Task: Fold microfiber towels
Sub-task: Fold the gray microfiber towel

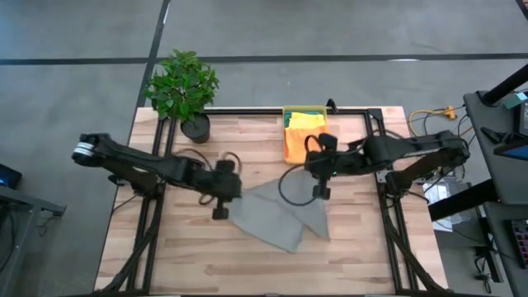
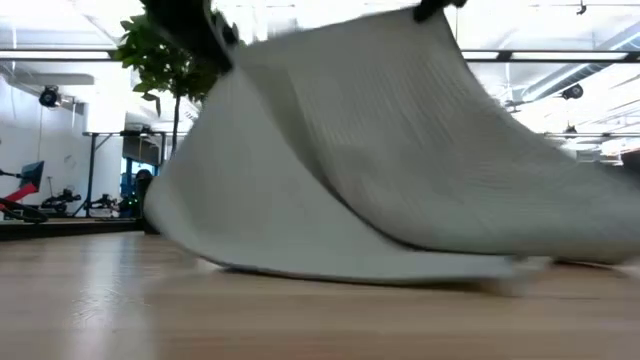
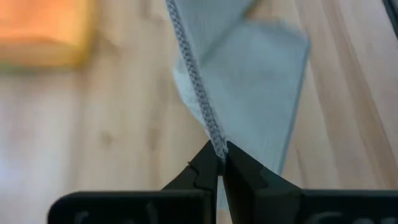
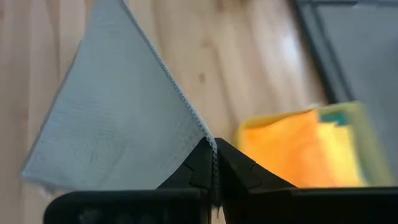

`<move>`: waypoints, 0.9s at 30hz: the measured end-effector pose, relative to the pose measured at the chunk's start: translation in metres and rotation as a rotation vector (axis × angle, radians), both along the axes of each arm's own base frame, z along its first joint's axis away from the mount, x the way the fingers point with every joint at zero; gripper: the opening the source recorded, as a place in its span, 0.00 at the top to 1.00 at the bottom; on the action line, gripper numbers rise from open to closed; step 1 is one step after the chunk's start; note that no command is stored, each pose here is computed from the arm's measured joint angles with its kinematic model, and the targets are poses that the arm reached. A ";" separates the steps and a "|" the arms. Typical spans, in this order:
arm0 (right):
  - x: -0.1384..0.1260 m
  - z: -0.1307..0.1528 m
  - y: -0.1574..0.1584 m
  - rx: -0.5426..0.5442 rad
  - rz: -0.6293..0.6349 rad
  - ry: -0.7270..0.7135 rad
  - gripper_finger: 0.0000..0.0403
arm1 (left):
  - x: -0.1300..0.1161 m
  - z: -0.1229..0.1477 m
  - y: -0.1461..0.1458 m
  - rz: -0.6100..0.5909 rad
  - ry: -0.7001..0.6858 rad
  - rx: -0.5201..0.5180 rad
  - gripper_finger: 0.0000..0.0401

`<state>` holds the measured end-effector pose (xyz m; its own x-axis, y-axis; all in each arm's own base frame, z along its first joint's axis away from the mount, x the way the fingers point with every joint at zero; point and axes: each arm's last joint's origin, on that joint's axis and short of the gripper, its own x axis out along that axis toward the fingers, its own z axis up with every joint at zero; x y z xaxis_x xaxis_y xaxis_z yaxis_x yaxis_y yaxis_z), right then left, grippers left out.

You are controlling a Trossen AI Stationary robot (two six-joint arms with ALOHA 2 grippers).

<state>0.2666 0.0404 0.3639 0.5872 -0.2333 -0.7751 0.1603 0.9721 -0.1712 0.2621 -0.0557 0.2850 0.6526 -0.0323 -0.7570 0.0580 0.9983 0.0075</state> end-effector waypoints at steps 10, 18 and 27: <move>-0.008 0.048 -0.006 -0.032 -0.032 -0.104 0.98 | -0.041 0.082 0.014 0.058 -0.186 0.125 1.00; -0.011 0.053 0.013 0.072 -0.040 -0.147 0.98 | -0.045 0.103 0.006 -0.067 -0.044 0.049 1.00; -0.024 0.053 0.068 0.312 -0.020 -0.184 0.98 | -0.053 0.123 -0.017 -0.234 0.021 -0.121 1.00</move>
<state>0.2427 0.1079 0.4165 0.7214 -0.0153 -0.6924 0.1807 0.9693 0.1669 0.2088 -0.0726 0.4076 0.6012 -0.2716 -0.7515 0.2860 0.9513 -0.1150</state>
